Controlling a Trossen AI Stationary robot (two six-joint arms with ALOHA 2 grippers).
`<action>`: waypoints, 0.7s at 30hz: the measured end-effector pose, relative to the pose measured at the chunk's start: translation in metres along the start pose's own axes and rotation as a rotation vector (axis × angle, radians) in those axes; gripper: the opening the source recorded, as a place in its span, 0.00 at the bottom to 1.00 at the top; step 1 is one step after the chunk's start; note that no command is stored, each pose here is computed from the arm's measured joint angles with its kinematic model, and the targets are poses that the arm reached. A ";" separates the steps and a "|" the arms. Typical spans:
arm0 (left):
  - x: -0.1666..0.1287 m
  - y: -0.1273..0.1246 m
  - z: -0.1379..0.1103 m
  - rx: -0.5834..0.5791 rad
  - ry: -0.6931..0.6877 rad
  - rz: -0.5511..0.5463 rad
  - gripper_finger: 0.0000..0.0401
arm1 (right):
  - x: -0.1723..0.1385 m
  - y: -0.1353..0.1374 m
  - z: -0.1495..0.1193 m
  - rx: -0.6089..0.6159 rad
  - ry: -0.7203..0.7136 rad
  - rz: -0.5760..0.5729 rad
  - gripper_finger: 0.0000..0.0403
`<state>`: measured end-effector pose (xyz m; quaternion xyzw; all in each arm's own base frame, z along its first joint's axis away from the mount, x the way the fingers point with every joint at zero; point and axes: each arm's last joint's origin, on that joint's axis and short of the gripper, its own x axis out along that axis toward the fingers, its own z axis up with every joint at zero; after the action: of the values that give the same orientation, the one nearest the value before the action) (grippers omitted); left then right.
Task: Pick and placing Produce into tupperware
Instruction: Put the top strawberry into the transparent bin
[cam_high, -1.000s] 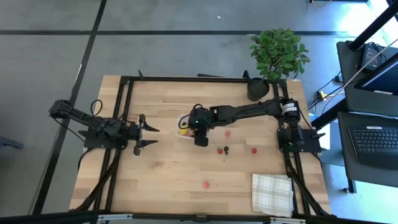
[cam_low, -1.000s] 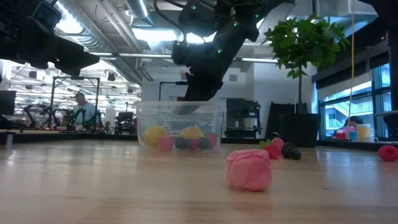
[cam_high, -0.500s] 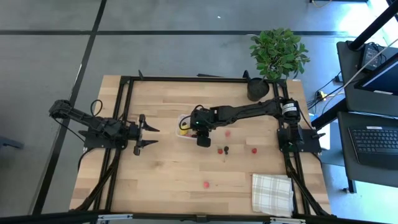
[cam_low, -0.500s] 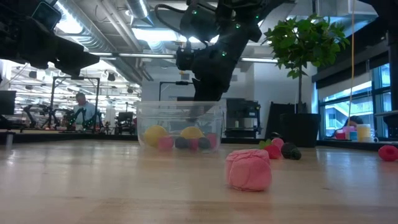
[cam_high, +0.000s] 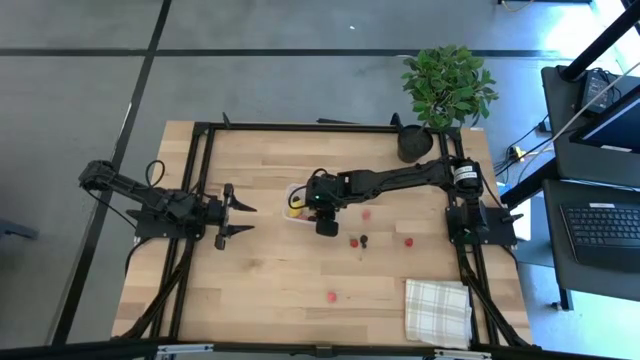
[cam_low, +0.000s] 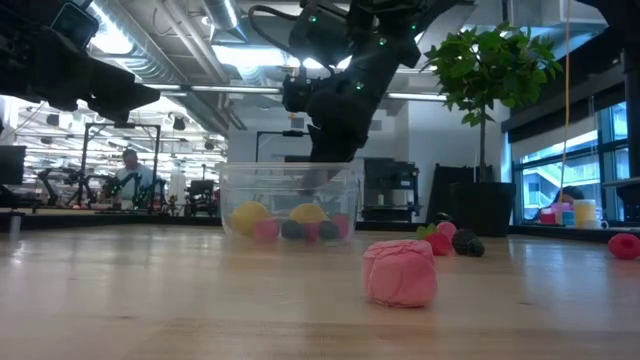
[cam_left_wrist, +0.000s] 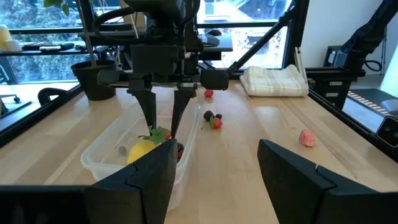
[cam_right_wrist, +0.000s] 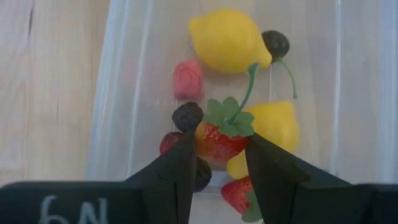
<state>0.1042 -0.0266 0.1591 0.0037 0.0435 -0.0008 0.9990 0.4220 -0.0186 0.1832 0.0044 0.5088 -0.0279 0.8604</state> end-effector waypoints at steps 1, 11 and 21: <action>0.000 0.000 0.000 0.000 0.000 0.000 0.54 | 0.000 0.000 0.000 0.000 -0.002 0.000 0.33; 0.000 0.000 0.000 0.000 0.000 0.000 0.54 | 0.000 0.000 0.001 0.000 -0.007 -0.001 0.34; 0.000 0.000 0.000 0.000 0.000 0.000 0.54 | 0.000 0.000 0.001 0.000 -0.007 0.000 0.34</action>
<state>0.1042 -0.0266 0.1592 0.0037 0.0433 -0.0009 0.9991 0.4225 -0.0187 0.1835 0.0043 0.5058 -0.0281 0.8622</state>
